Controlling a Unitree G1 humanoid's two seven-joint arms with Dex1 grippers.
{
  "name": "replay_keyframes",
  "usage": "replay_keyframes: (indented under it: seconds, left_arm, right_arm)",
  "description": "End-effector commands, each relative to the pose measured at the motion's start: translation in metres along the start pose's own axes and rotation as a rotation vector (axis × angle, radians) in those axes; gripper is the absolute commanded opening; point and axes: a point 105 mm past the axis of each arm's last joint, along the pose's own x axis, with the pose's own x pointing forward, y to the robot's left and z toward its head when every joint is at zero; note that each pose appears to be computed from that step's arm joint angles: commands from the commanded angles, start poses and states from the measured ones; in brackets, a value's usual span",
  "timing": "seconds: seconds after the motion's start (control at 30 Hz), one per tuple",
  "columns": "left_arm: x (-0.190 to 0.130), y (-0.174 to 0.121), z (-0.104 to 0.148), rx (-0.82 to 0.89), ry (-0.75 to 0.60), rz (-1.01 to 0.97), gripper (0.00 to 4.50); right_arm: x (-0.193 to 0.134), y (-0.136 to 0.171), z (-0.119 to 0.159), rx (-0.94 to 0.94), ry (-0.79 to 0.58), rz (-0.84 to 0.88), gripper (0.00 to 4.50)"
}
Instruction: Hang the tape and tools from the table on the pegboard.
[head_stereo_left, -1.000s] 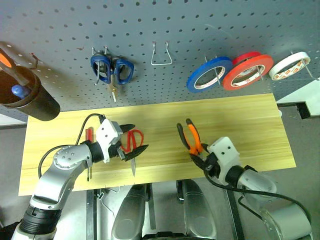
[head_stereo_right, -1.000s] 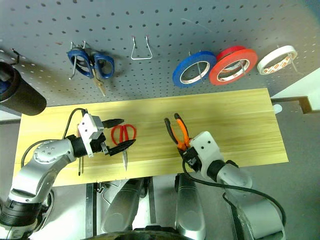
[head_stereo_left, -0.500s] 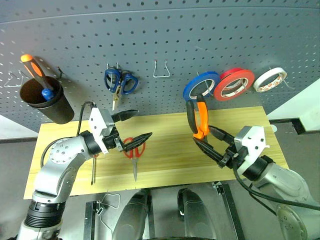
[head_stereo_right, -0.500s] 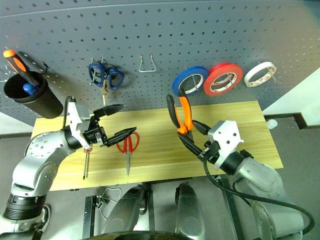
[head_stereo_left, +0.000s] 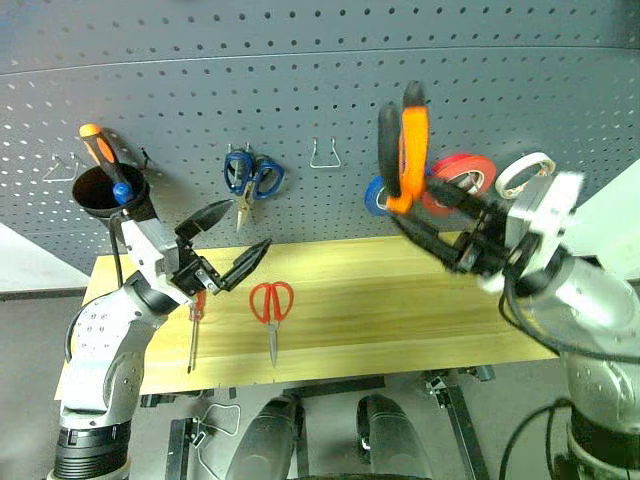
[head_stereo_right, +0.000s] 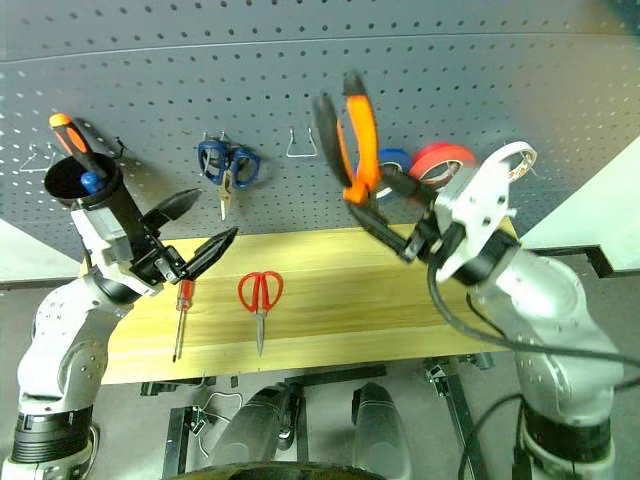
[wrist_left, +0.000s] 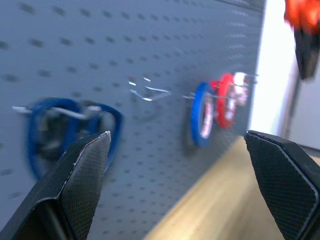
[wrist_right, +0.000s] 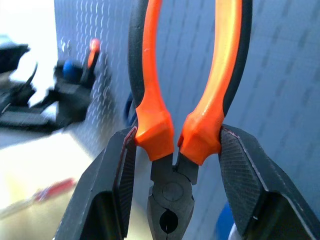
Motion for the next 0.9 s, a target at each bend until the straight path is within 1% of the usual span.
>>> replay_keyframes:
  seconds: [0.03, 0.17, 0.23, 0.37, 0.53, 0.8, 0.9]
  left_arm:
    - [-0.001, 0.003, 0.009, 0.036, -0.040, 0.037, 4.50]
    - [-0.001, 0.001, 0.007, 0.035, -0.042, 0.055, 4.50]
    - [0.000, 0.000, 0.007, 0.035, -0.046, 0.061, 4.50]
    - [0.002, -0.004, 0.007, 0.029, -0.058, 0.070, 4.50]
    - [0.000, -0.010, 0.003, 0.017, -0.042, 0.064, 4.50]
    - [-0.002, -0.017, 0.008, 0.008, -0.044, 0.064, 4.50]
    - [-0.005, -0.018, 0.009, 0.008, -0.038, 0.070, 4.50]
  right_arm:
    - [0.019, -0.010, 0.022, -0.030, -0.127, -0.041, 2.08]
    - [0.049, -0.021, 0.036, -0.043, -0.226, -0.104, 2.08]
    - [0.062, -0.023, 0.038, -0.027, -0.256, -0.132, 2.08]
    - [0.086, -0.014, 0.019, -0.005, -0.246, -0.136, 2.08]
    - [0.111, 0.000, -0.003, 0.066, -0.234, -0.133, 2.08]
    - [0.133, 0.013, -0.023, 0.125, -0.213, -0.130, 2.08]
    - [0.141, 0.019, -0.026, 0.137, -0.212, -0.115, 2.08]
